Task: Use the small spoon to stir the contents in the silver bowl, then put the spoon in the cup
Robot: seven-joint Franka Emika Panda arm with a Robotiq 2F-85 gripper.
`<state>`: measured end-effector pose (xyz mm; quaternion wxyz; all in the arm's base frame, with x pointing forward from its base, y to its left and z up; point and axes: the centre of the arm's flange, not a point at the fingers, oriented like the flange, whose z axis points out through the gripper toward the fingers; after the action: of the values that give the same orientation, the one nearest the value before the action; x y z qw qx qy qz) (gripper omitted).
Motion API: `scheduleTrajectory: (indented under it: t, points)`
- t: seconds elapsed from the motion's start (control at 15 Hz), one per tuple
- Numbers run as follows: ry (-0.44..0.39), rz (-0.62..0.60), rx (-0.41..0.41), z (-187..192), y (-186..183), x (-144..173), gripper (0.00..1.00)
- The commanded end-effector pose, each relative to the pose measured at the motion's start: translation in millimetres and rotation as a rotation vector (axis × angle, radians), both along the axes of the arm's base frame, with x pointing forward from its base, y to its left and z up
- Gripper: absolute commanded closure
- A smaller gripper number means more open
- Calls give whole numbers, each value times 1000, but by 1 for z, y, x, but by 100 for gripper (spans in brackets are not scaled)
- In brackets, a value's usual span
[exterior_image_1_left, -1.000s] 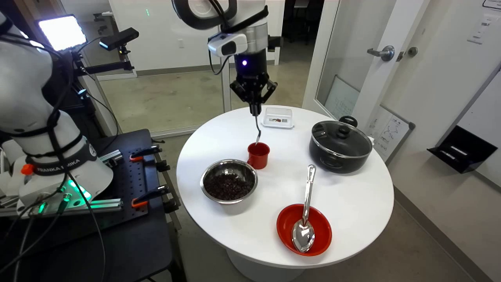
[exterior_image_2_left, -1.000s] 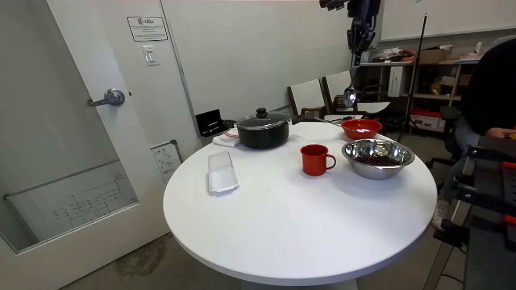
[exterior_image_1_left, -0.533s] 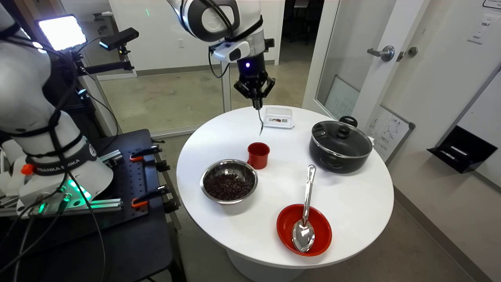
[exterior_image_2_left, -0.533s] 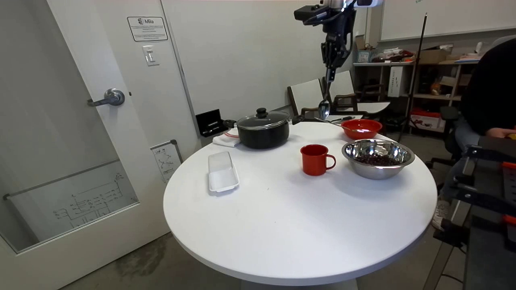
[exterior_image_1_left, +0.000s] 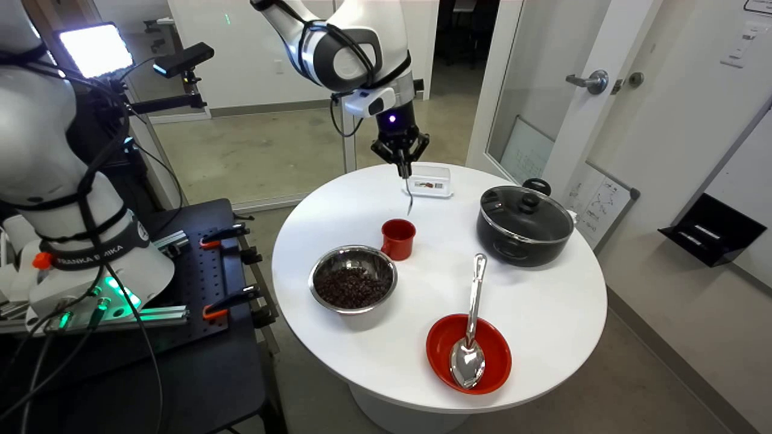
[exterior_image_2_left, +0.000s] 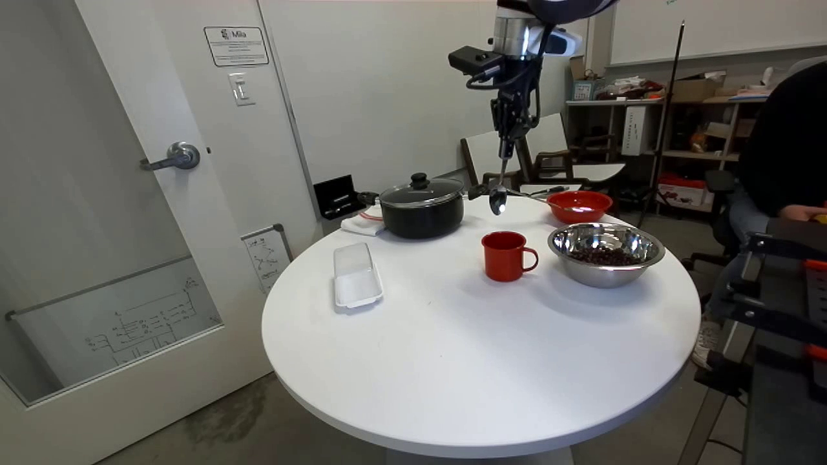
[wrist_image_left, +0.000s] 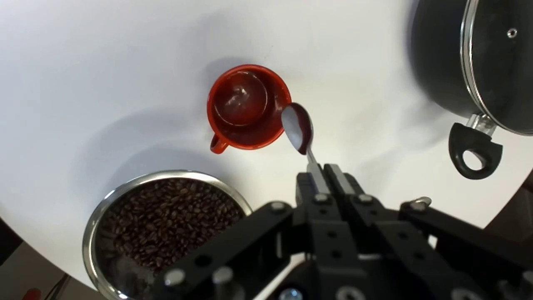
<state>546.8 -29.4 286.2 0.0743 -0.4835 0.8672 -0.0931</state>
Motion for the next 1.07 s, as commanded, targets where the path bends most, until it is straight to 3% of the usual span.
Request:
scheduleTrajectory:
  t: [0.0,1.0]
  points:
    - [0,-9,-17,-25,-4,26,99]
    - [121,-5,-22,-98,1,41,99]
